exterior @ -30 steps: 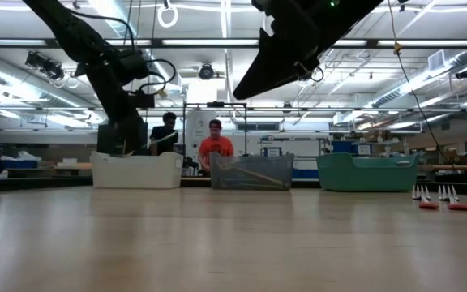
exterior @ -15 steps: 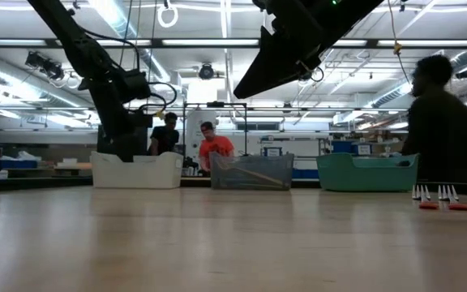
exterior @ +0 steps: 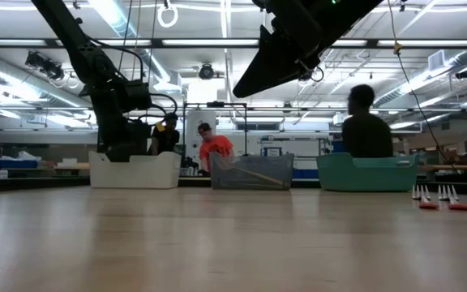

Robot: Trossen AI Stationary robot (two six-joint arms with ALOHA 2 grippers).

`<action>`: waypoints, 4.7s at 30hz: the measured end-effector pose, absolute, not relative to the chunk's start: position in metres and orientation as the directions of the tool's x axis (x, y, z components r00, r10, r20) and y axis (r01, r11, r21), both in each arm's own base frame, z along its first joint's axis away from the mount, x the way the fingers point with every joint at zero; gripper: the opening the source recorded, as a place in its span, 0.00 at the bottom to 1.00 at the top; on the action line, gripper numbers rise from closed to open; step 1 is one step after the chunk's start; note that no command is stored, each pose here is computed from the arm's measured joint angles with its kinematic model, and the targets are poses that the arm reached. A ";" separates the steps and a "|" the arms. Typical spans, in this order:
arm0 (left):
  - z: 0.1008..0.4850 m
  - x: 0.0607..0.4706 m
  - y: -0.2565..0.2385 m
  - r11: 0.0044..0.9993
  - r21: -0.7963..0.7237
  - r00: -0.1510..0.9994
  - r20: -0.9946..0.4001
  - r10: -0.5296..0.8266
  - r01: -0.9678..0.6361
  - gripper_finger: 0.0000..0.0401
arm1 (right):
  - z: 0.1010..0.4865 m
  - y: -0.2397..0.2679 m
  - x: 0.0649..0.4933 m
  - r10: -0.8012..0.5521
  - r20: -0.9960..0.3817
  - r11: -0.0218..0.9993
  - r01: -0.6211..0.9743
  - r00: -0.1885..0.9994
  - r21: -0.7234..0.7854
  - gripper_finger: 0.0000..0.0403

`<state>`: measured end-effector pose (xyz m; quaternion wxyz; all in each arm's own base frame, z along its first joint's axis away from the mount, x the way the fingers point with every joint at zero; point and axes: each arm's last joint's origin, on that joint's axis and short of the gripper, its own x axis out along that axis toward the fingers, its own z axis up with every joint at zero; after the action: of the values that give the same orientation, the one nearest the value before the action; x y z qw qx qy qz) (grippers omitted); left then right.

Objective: Sort silverware by color (type)
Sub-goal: Put the blue fork into the white bin, then put the right orange fork into the green bin

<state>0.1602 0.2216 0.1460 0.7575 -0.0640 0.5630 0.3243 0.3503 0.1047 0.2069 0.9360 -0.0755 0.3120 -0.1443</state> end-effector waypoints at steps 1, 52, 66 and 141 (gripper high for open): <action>0.146 0.160 0.222 0.776 0.264 0.155 -0.895 0.419 -0.572 0.21 | 0.207 0.105 0.350 -0.317 -0.562 0.947 0.223 0.764 -0.231 0.29; 0.229 0.248 0.085 0.949 0.173 0.727 -0.611 0.313 -0.264 0.31 | 0.188 0.049 0.330 -0.447 -0.774 0.889 0.318 0.449 -0.329 0.29; 0.227 0.248 0.078 0.968 0.180 0.729 -0.638 0.248 -0.172 0.31 | 0.214 0.025 0.310 -0.368 -0.917 0.890 0.346 0.156 -0.298 0.29; 0.211 0.234 0.069 0.991 -0.052 0.611 -0.791 0.033 -0.121 0.31 | 0.124 0.052 0.228 -0.114 -0.971 0.922 -0.385 -0.212 -0.024 0.06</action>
<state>0.2341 0.0687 0.2106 0.8961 -0.0499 0.4389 0.0431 0.2284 0.0518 0.1242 0.6062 -0.1620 0.7705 0.1120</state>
